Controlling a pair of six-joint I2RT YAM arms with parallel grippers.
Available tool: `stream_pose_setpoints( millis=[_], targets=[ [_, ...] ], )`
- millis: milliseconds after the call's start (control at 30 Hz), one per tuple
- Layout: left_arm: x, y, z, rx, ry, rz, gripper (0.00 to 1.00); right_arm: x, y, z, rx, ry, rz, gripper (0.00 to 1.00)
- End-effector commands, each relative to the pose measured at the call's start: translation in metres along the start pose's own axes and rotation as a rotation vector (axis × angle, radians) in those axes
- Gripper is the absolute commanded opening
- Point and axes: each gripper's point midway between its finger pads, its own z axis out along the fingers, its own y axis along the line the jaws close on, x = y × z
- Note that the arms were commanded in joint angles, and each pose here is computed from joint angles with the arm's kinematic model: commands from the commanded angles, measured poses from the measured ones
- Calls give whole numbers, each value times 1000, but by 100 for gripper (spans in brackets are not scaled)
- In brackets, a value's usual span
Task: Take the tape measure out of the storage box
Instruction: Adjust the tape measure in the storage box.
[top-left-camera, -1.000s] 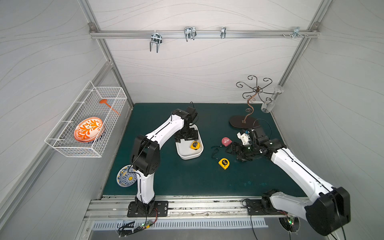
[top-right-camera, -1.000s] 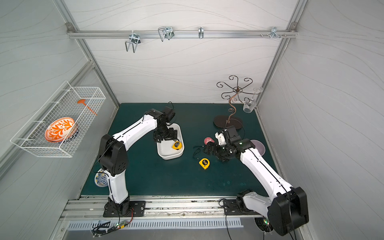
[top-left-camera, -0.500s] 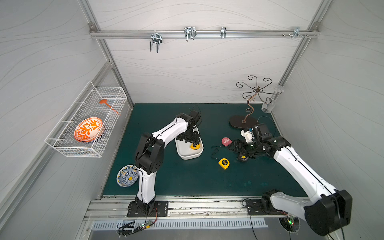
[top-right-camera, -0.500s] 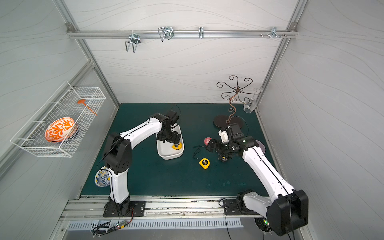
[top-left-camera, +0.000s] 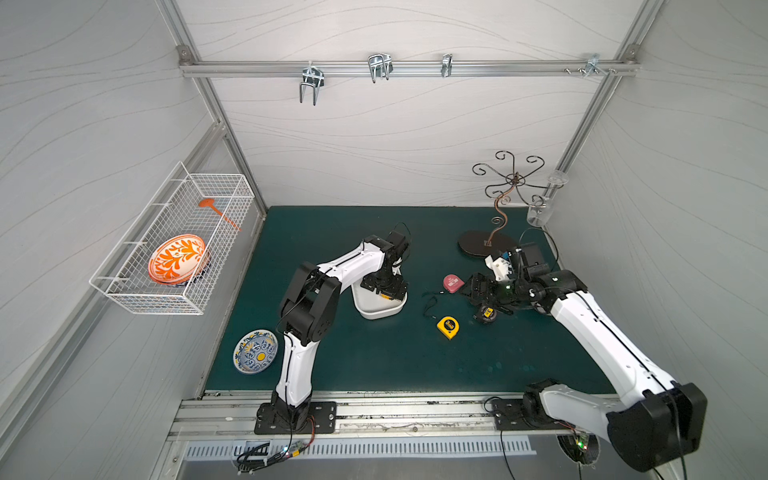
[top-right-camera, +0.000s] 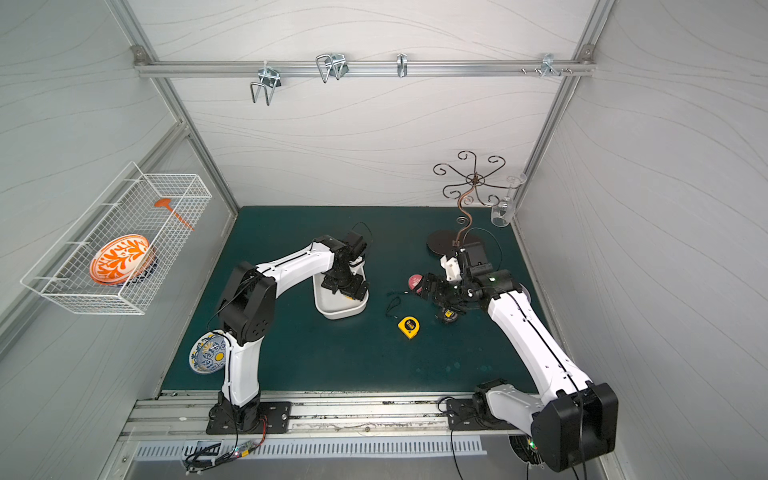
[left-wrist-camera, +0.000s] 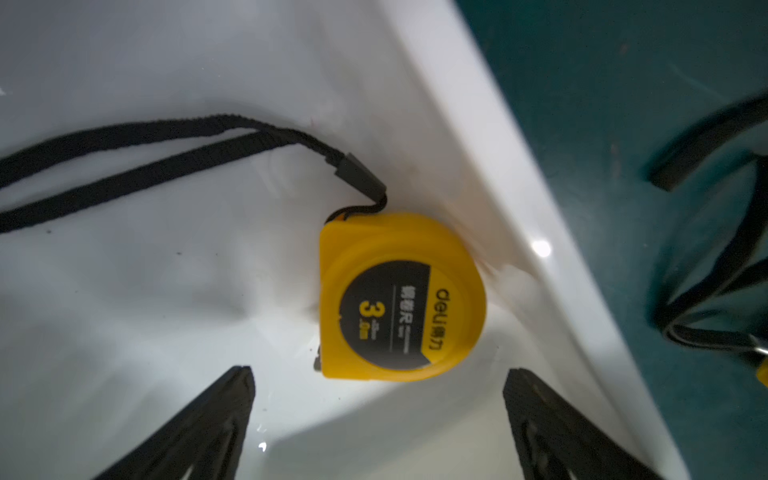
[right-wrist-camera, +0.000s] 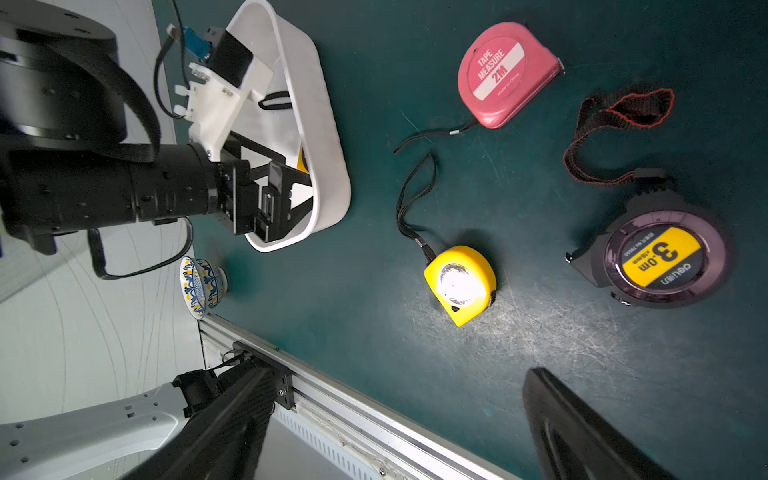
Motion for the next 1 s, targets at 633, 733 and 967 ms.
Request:
stream_pose_setpoints(
  millis=[633,733,967],
  targets=[
    [-26,53,-8,-196,-94,-146,95,-7,16,-10,-46,-5,-17,99],
    [-31,43,-13,-144,-112,-115,95,-8,16,-9,-47,0,-15,99],
    [-34,17,-20,-52,-91,23,98,-8,14,-6,-48,10,2,99]
  ],
)
